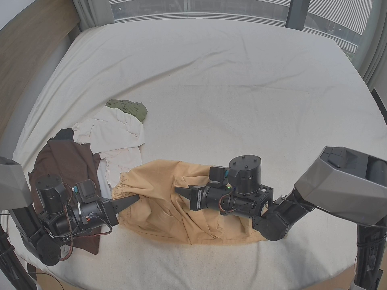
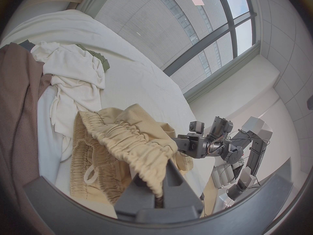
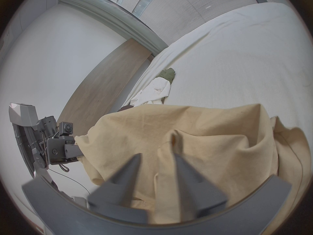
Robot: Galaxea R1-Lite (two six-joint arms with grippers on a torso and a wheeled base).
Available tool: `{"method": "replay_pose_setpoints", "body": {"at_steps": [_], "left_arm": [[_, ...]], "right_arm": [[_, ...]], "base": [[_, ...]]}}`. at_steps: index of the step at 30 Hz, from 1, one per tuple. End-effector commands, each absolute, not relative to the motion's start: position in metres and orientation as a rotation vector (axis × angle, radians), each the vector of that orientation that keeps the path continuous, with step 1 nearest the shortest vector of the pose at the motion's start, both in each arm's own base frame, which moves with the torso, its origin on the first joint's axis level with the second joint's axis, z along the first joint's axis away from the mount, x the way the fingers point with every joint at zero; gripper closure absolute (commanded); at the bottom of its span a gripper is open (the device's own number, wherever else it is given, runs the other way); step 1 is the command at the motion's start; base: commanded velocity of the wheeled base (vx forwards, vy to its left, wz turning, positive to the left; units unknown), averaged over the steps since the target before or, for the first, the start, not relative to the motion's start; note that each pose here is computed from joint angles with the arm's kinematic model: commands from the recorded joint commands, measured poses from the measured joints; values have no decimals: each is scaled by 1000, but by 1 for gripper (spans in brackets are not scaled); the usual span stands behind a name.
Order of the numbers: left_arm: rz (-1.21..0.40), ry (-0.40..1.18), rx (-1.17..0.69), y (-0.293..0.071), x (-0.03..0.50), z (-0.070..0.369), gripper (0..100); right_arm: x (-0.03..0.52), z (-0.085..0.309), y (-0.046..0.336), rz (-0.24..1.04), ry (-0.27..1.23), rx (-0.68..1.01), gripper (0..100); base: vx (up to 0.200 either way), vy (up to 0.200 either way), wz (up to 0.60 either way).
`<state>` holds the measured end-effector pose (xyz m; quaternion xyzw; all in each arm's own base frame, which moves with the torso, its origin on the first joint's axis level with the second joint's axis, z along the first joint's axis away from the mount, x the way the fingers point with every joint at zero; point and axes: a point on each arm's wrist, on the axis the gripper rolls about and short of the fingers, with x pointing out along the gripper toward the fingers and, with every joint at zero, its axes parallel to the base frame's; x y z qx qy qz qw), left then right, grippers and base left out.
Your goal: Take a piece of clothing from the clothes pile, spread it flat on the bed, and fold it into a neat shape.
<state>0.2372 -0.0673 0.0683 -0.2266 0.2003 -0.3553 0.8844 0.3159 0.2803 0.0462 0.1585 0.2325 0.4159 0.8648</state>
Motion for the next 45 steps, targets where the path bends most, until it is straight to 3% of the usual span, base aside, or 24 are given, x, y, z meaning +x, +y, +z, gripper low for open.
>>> {"method": "replay_pose_setpoints", "body": {"at_steps": [1, 17, 26, 27, 45], "left_arm": [[-739, 416, -472, -67, 238, 68, 100], [-739, 409, -473, -67, 239, 69, 100], [-740, 401, -472, -67, 239, 71, 100], [-741, 401, -472, -67, 239, 71, 100], [-741, 403, -472, -67, 239, 71, 100]], "right_arm": [[315, 49, 275, 864, 487, 336, 100], [265, 75, 221, 841, 509, 335, 100], [284, 85, 231, 857, 444, 350, 100], [288, 85, 235, 869, 450, 351, 0], [322, 57, 286, 902, 497, 327, 0]], "base": [[0, 0, 0], [0, 0, 0], [0, 0, 0], [0, 0, 0], [0, 0, 0]]}}
